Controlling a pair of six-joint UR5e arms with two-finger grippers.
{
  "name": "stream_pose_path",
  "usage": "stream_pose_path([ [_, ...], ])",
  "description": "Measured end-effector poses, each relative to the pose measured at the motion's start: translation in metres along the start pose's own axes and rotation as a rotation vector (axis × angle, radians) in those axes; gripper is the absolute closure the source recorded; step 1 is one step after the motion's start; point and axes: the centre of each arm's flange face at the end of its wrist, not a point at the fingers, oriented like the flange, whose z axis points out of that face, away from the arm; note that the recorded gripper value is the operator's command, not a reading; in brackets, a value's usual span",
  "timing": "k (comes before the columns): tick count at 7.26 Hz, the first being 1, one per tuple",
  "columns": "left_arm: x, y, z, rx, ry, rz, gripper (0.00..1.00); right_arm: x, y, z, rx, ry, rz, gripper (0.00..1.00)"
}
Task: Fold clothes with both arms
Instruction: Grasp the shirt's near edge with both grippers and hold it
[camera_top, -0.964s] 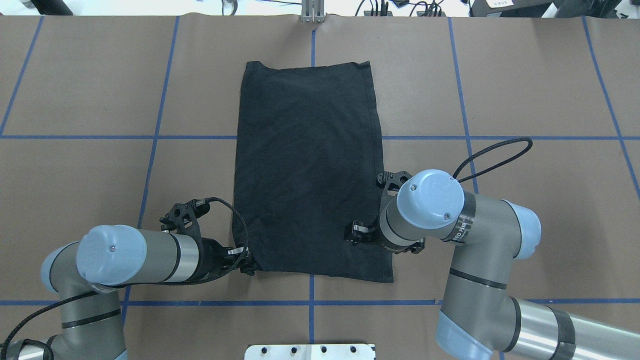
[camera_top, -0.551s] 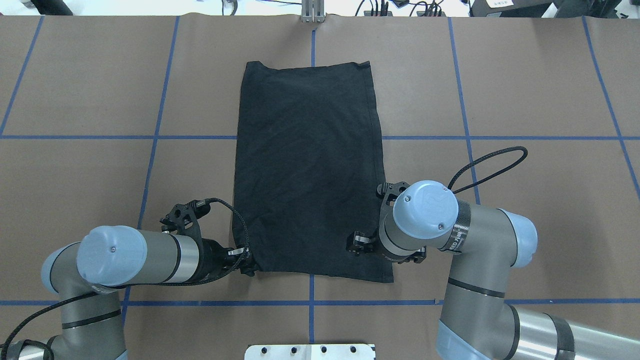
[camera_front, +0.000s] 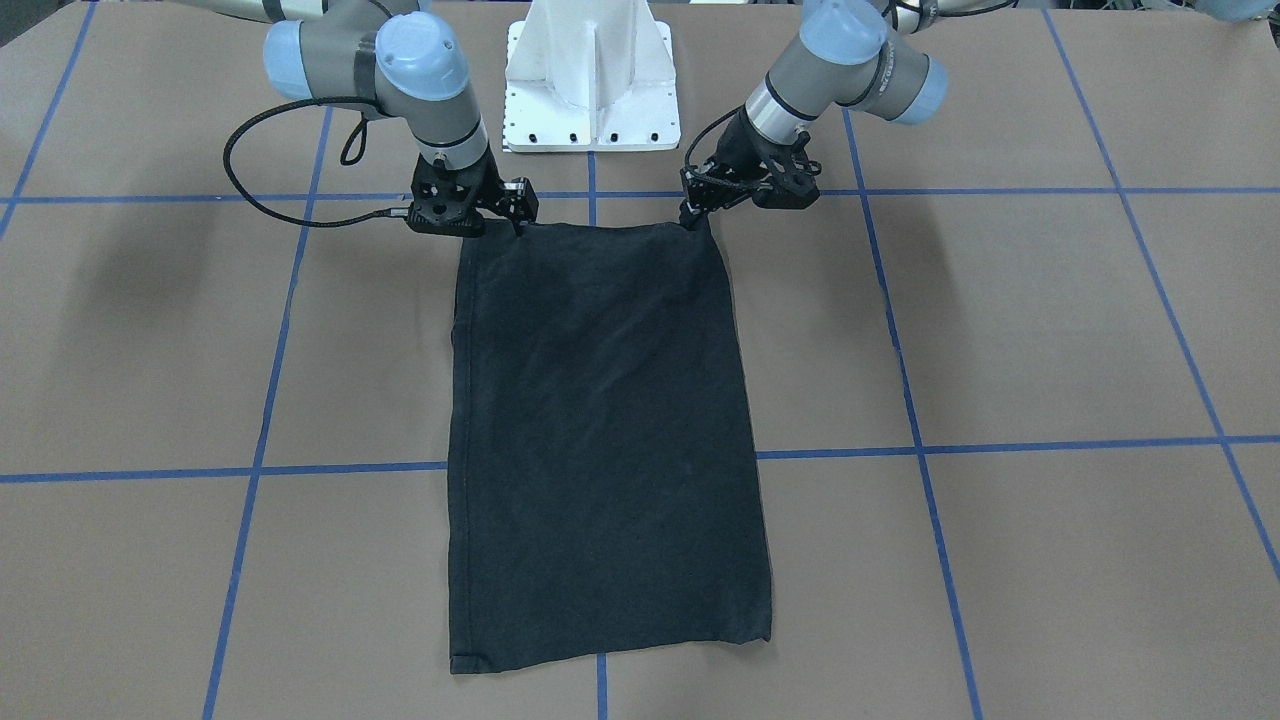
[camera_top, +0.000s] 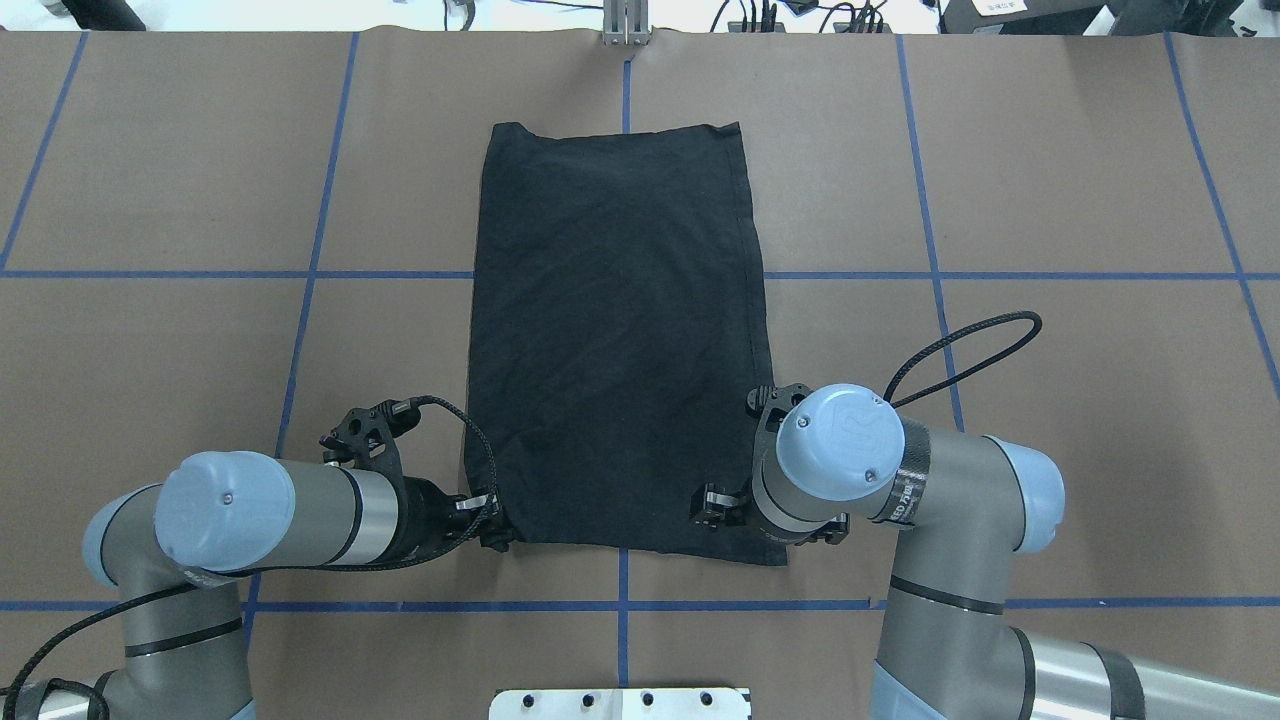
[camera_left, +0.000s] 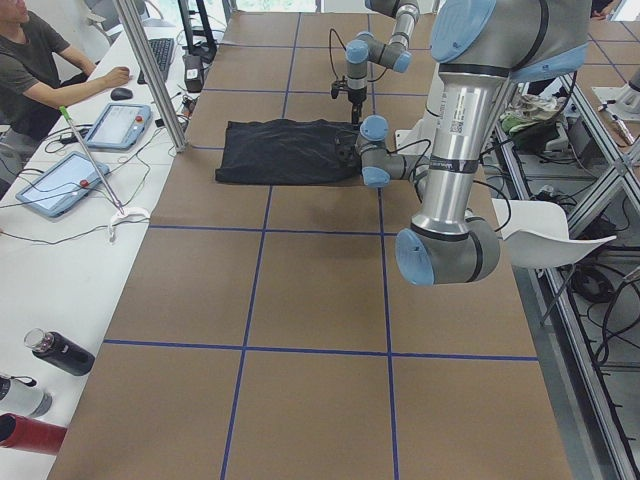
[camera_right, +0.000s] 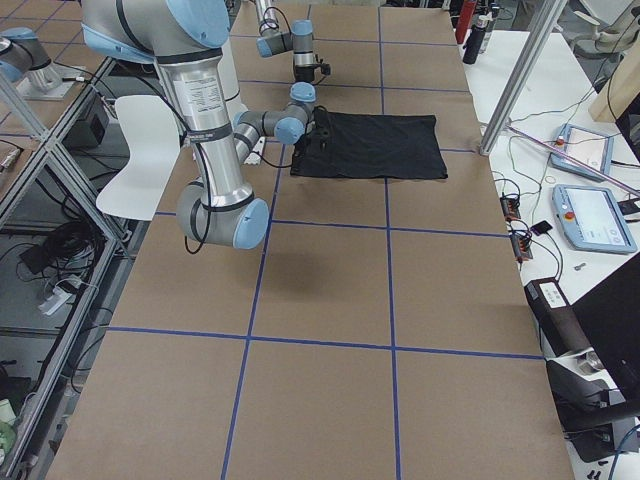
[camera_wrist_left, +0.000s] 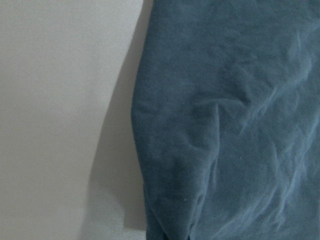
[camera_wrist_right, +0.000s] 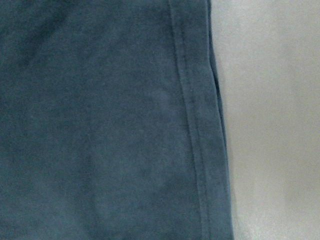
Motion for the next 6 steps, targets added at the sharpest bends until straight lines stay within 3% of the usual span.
stream_pose_path([
  [4, 0.000, -0.001, 0.001, 0.004, -0.001, 0.000, 1.00, 0.001, 0.000, 0.006, -0.002, 0.007, -0.008, 0.14],
  [6, -0.001, -0.001, 0.001, 0.005, -0.001, 0.000, 1.00, 0.004, -0.001, 0.013, -0.003, 0.019, -0.009, 0.13],
])
